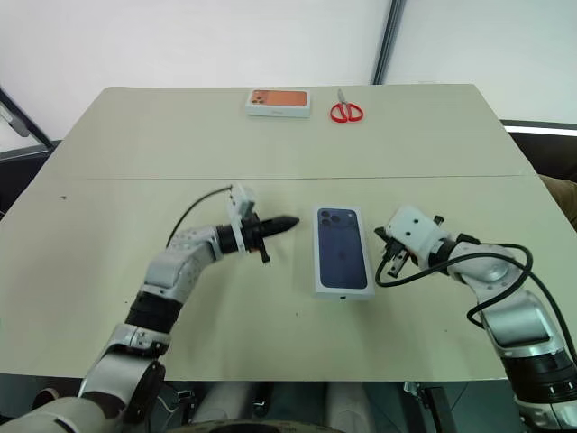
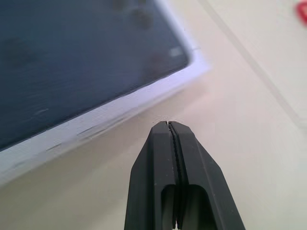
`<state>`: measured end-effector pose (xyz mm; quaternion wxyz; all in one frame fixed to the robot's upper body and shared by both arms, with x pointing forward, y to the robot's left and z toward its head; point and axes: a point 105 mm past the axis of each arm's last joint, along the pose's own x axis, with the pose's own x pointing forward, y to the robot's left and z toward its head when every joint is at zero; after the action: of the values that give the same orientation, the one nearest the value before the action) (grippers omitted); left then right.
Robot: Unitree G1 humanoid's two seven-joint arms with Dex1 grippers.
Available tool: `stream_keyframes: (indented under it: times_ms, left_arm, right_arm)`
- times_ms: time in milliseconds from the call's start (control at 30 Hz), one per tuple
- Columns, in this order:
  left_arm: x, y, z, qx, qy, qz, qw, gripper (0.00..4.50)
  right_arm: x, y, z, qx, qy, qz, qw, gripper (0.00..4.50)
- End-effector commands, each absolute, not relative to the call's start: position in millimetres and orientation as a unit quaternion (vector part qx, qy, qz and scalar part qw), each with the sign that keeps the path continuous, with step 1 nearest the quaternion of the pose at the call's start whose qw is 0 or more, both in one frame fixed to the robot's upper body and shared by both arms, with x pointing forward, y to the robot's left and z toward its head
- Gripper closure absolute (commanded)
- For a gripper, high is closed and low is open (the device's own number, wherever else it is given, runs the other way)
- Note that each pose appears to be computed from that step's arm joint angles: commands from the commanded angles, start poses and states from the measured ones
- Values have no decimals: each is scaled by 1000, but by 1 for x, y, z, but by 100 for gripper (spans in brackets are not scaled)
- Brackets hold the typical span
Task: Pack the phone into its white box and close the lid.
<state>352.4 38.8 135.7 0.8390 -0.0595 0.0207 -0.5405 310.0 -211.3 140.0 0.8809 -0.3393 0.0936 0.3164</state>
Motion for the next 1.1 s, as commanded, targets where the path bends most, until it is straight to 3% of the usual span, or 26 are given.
stream_keyframes:
  times_ms: [33, 333, 567, 833, 933, 1000, 1100]
  left_arm:
    - [354, 19, 155, -57, -11, -567, 822, 450]
    - [335, -19, 124, -47, 35, -628, 776, 450]
    - [311, -5, 80, 1, 121, -661, 740, 450]
    - [290, 10, 73, -18, 156, -684, 712, 450]
    - [292, 12, 75, -33, 161, -673, 721, 450]
    - [300, 11, 79, -31, 147, -658, 738, 450]
    - [315, 5, 87, -29, 124, -639, 759, 450]
  right_arm:
    - [318, -200, 161, -324, 50, 324, 888, 448]
    - [298, -171, 139, -292, 79, 405, 863, 448]
    - [269, -175, 114, -297, 139, 444, 834, 448]
    - [249, -175, 113, -280, 159, 473, 820, 448]
    - [252, -180, 112, -282, 161, 462, 825, 448]
    - [276, -188, 119, -309, 134, 407, 849, 448]
    - [291, -185, 123, -315, 121, 389, 857, 448]
